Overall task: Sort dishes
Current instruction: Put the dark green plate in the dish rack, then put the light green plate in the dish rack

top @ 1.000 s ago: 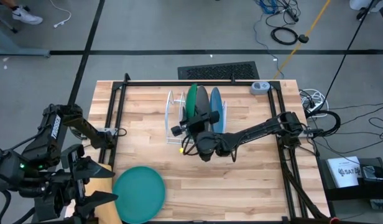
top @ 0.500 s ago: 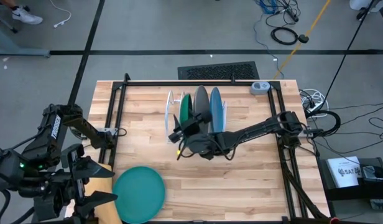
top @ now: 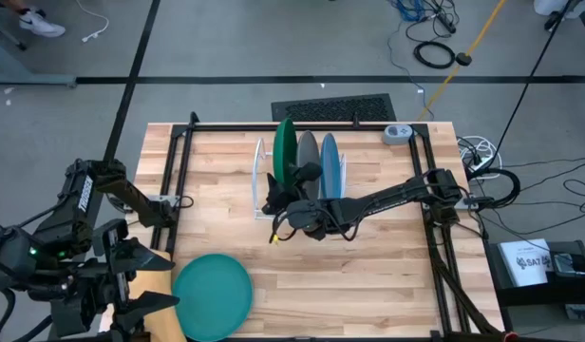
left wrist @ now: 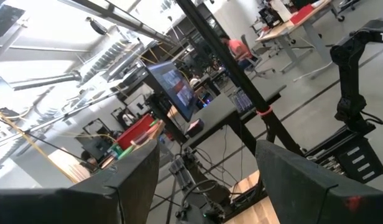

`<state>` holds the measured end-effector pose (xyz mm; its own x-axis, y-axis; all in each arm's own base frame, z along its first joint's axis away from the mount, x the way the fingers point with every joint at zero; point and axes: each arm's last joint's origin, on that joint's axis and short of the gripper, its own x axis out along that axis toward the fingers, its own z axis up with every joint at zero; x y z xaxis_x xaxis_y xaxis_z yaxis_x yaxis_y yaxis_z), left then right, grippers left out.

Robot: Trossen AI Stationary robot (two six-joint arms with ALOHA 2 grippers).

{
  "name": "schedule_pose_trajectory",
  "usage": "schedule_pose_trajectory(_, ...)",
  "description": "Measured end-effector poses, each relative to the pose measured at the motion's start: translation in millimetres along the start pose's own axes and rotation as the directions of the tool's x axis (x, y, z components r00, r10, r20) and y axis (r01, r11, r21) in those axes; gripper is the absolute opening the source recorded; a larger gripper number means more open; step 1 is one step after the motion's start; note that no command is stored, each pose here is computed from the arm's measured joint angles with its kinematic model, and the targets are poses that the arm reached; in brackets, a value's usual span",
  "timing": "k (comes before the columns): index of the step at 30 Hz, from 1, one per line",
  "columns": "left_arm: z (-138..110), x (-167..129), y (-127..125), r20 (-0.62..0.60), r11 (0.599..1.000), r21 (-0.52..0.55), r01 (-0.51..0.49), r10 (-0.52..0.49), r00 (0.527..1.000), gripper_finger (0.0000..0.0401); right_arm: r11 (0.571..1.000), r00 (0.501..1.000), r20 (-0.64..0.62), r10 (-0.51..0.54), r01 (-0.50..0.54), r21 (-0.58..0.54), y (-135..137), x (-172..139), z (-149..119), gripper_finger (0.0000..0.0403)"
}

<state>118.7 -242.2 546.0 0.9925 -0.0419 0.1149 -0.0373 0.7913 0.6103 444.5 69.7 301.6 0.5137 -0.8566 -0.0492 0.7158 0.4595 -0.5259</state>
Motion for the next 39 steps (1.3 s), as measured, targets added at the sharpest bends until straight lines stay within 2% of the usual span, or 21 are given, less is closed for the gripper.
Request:
schedule_pose_trajectory(4, 0.0, 0.0, 0.0, 0.0, 1.0, 0.003, 0.0, 0.0, 1.0, 0.0267, 1.0, 1.0, 0.002, 0.024, -0.024, 0.017, 2.8, -5.3, -0.9, 0.028)
schedule_pose_trajectory(8, 0.0, 0.0, 0.0, 0.0, 1.0, 0.004, 0.0, 0.0, 1.0, 0.0267, 0.994, 0.998, -0.017, 0.065, -0.067, -0.091, 6.8, -7.9, -7.2, 0.028)
schedule_pose_trajectory(9, 0.0, 0.0, 0.0, 0.0, 1.0, 0.004, 0.0, 0.0, 1.0, 0.0267, 0.994, 0.998, -0.021, 0.066, -0.068, -0.088, 7.0, -7.8, -8.2, 0.028)
schedule_pose_trajectory(13, 0.0, 0.0, 0.0, 0.0, 1.0, 0.005, 0.0, 0.0, 1.0, 0.0267, 0.99, 0.997, -0.015, 0.073, -0.071, 0.124, 4.2, -7.9, -5.8, 0.0286)
schedule_pose_trajectory(16, 0.0, 0.1, -0.2, 0.0, 1.0, 0.004, 0.0, 0.0, 1.0, 0.0267, 0.952, 0.998, -0.015, 0.065, -0.057, 0.3, 2.4, -8.7, -4.5, 0.0292)
schedule_pose_trajectory(19, 0.0, 0.0, -0.1, -0.001, 1.0, 0.004, 0.0, 0.0, 1.0, 0.0267, 0.912, 0.996, -0.018, 0.085, -0.07, 0.405, 2.7, -9.8, -5.4, 0.0297)
schedule_pose_trajectory(23, 0.0, 0.1, -0.2, -0.001, 1.0, 0.004, 0.0, 0.0, 1.0, 0.0267, 0.858, 0.984, -0.018, 0.178, -0.146, 0.492, 4.0, -11.1, -8.0, 0.0313)
schedule_pose_trajectory(29, -0.1, 0.1, -0.2, -0.001, 1.0, 0.004, 0.0, 0.0, 1.0, 0.0267, 0.86, 0.983, -0.03, 0.182, -0.144, 0.49, 4.0, -11.3, -9.9, 0.0347)
schedule_pose_trajectory(35, -0.1, 0.1, -0.3, -0.001, 1.0, 0.005, 0.001, -0.001, 1.0, 0.0267, 0.871, 0.981, -0.017, 0.192, -0.162, 0.464, 5.2, -15.3, -7.9, 0.0345)
schedule_pose_trajectory(39, -0.3, 0.1, -0.5, -0.002, 1.0, 0.008, 0.001, -0.001, 1.0, 0.0267, 0.854, 0.958, 0.05, 0.282, -0.275, 0.443, 10.0, -28.1, -0.1, 0.0338)
